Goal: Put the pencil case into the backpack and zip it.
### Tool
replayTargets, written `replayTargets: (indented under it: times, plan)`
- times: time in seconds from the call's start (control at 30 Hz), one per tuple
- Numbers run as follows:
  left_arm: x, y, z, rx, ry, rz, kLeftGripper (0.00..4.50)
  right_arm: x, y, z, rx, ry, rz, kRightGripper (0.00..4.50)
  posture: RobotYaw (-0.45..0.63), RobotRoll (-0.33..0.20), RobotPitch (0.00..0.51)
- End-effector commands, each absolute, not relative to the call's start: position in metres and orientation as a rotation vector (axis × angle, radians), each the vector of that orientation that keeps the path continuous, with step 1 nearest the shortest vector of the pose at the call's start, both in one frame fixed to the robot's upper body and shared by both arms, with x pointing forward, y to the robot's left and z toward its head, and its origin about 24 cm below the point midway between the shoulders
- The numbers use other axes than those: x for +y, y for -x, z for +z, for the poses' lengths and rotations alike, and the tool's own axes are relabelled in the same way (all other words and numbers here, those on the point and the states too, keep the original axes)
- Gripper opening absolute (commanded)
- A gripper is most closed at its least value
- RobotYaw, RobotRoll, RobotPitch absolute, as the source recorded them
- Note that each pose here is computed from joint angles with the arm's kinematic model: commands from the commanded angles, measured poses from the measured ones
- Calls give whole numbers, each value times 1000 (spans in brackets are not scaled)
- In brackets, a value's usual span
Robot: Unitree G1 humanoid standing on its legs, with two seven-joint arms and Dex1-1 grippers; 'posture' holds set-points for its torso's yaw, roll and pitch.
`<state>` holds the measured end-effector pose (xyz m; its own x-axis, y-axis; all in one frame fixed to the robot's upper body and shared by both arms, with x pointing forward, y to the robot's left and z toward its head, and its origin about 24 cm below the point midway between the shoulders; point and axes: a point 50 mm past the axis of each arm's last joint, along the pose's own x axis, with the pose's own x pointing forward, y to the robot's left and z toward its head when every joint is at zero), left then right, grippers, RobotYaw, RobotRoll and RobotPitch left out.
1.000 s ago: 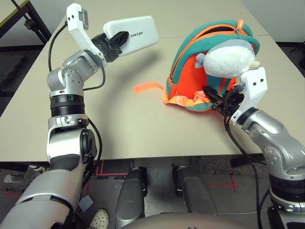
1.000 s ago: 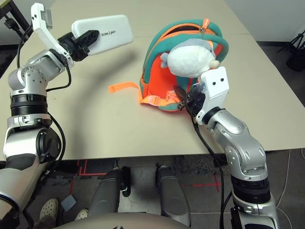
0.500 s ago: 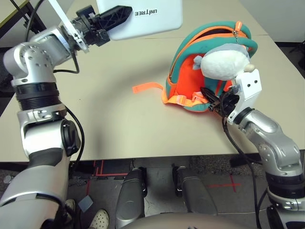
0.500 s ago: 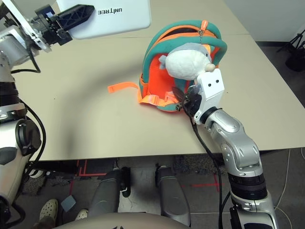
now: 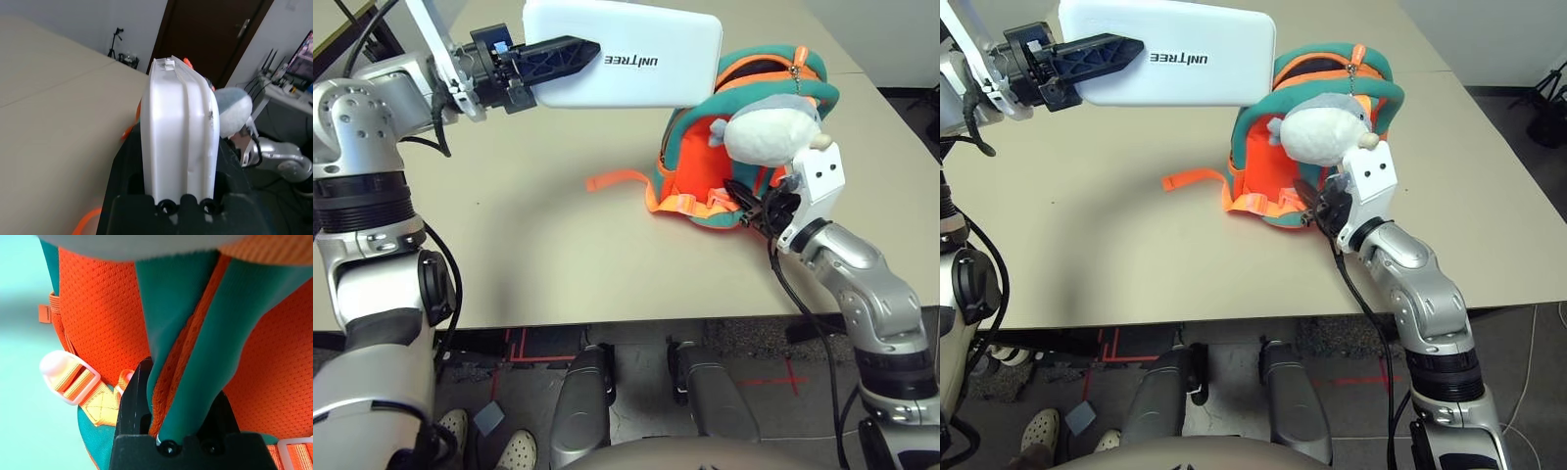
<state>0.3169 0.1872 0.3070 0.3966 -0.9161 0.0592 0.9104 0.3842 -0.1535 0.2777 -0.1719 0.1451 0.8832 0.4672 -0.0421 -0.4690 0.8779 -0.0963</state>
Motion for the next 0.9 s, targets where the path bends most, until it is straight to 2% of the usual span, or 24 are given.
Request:
replayTargets:
  times: [0.03,0.37,0.73,0.9]
  plan:
    - [179,-320,298,84,84,-1170,1233,-171,-279,128,108,103,486,662,-117,0,179]
    - [145,-334,284,121,-123,-1259,1222,-167,-282,130,93,93,486,662,-122,0,177]
    - [103,-365,284,110,-364,-1291,1221,-162,-283,131,82,88,494,662,-134,0,167]
    - [76,-372,277,124,-361,-1365,1221,-161,-283,132,78,90,496,662,-144,0,169]
